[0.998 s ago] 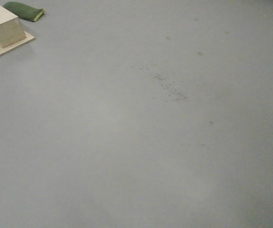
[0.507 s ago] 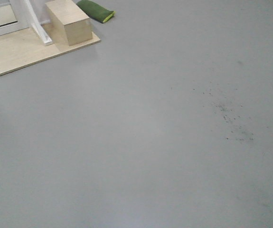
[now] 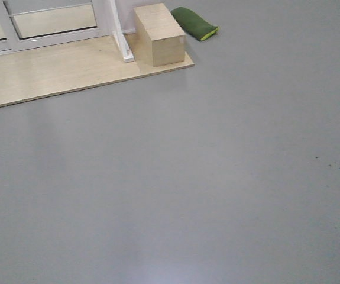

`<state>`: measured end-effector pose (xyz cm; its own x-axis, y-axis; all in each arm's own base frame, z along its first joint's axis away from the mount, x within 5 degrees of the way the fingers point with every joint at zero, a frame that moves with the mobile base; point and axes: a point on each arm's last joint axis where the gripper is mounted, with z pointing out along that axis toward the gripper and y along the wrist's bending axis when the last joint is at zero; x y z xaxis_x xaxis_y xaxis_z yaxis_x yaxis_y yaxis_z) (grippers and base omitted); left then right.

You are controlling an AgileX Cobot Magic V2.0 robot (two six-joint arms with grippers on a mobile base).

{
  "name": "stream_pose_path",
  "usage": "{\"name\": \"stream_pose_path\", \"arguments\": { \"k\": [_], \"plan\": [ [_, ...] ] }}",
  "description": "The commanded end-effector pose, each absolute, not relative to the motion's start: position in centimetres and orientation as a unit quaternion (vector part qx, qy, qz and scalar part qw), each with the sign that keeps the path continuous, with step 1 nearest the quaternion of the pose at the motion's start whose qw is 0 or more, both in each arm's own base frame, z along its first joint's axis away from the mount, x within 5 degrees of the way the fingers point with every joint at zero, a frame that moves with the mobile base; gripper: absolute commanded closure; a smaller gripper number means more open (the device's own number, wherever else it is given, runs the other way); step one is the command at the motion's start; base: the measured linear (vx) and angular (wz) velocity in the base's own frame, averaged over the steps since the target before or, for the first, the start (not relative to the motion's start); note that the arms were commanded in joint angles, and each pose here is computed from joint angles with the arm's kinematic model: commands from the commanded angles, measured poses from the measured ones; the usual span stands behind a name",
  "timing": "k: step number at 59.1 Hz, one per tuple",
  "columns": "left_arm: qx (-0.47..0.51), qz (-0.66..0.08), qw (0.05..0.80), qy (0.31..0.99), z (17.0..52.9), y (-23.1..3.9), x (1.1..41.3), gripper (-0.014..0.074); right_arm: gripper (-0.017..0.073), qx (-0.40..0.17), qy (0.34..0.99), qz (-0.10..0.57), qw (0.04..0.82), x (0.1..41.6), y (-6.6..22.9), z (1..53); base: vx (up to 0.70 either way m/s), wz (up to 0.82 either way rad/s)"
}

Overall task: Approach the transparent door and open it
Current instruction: 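Drive the base up to the white-framed sliding glass door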

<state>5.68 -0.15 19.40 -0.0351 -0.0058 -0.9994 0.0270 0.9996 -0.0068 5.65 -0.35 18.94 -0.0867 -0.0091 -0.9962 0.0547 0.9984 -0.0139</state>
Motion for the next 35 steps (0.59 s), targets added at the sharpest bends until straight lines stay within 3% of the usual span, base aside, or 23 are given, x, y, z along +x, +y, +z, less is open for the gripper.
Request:
{"name": "stream_pose_path", "arguments": {
  "k": [1,35],
  "plan": [
    [0.004,-0.020,0.724,0.689,19.80,-0.19,5.62,0.0600,0.0566,0.009,0.704,-0.030,0.709,5.59,-0.33,19.67,0.39,0.44],
    [0.004,-0.020,0.724,0.689,19.80,-0.19,5.62,0.0600,0.0566,0.009,0.704,-0.030,0.709,5.59,-0.33,19.67,0.40,0.37]
  ]
}}
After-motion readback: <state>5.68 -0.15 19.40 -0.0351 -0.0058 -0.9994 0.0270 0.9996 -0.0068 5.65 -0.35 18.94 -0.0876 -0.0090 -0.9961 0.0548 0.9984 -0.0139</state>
